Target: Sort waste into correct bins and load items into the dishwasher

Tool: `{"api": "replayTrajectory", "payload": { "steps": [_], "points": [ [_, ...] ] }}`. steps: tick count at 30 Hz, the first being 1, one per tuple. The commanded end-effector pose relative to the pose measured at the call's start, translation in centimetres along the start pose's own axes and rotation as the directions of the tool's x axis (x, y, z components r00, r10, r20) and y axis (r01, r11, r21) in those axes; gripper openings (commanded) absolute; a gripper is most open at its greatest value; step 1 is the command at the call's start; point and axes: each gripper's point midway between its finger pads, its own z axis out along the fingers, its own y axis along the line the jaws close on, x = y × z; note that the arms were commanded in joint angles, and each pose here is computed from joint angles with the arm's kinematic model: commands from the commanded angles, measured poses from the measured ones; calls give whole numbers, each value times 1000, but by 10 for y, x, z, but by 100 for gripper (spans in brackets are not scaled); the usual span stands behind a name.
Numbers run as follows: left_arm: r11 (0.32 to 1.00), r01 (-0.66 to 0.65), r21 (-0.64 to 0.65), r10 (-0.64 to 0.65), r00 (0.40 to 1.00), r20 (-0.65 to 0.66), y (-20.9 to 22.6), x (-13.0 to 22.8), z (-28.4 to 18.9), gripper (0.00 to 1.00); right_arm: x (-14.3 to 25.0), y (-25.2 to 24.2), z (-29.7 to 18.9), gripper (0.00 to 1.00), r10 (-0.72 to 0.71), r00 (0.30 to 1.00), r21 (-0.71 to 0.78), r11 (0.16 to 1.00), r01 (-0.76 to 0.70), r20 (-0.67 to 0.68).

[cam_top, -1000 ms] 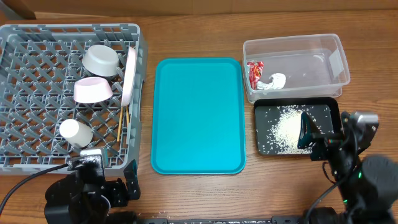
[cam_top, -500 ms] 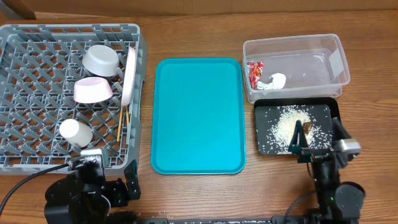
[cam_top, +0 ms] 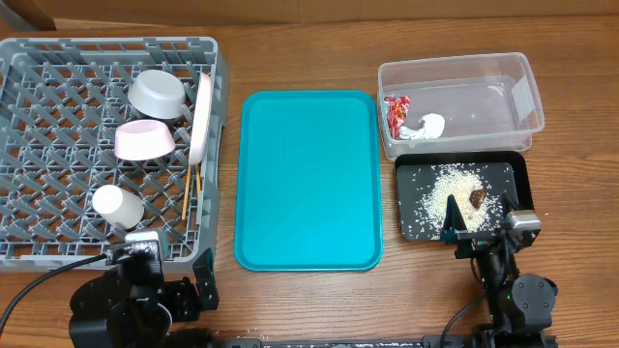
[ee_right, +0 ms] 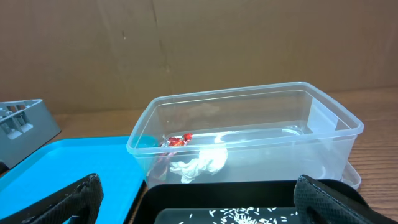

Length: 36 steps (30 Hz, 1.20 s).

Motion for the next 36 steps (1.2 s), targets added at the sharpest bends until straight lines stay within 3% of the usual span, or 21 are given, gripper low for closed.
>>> {"api": "replayTrajectory", "payload": {
  "steps": [1,17,23,28,30,31,34,36],
  "points": [
    [1000,-14,11,14,1000,3,-2,1,0,100,1,-1,0,100,-8,1000,2,1000,8,9],
    [1000,-14,23,13,1000,8,-4,1,-1,100,1,-1,0,100,-8,1000,2,1000,8,9],
    [994,-66,86,45,973,227,-11,-13,37,100,0,-1,0,100,-8,1000,2,1000,8,9],
    [970,-152,191,62,910,410,-28,-4,82,100,1,-1,0,100,-8,1000,2,1000,8,9],
    [960,-194,200,58,842,536,-32,-8,96,100,1,-1,0,100,-8,1000,2,1000,8,9],
    [961,-206,184,52,789,613,-30,-14,102,100,1,-1,0,100,-8,1000,2,1000,8,9],
    [978,-172,120,40,715,698,-18,-25,105,100,1,-1,0,100,-8,1000,2,1000,8,9],
    [986,-142,84,41,702,711,-9,-24,109,100,1,-1,0,100,-8,1000,2,1000,8,9]
  ]
}}
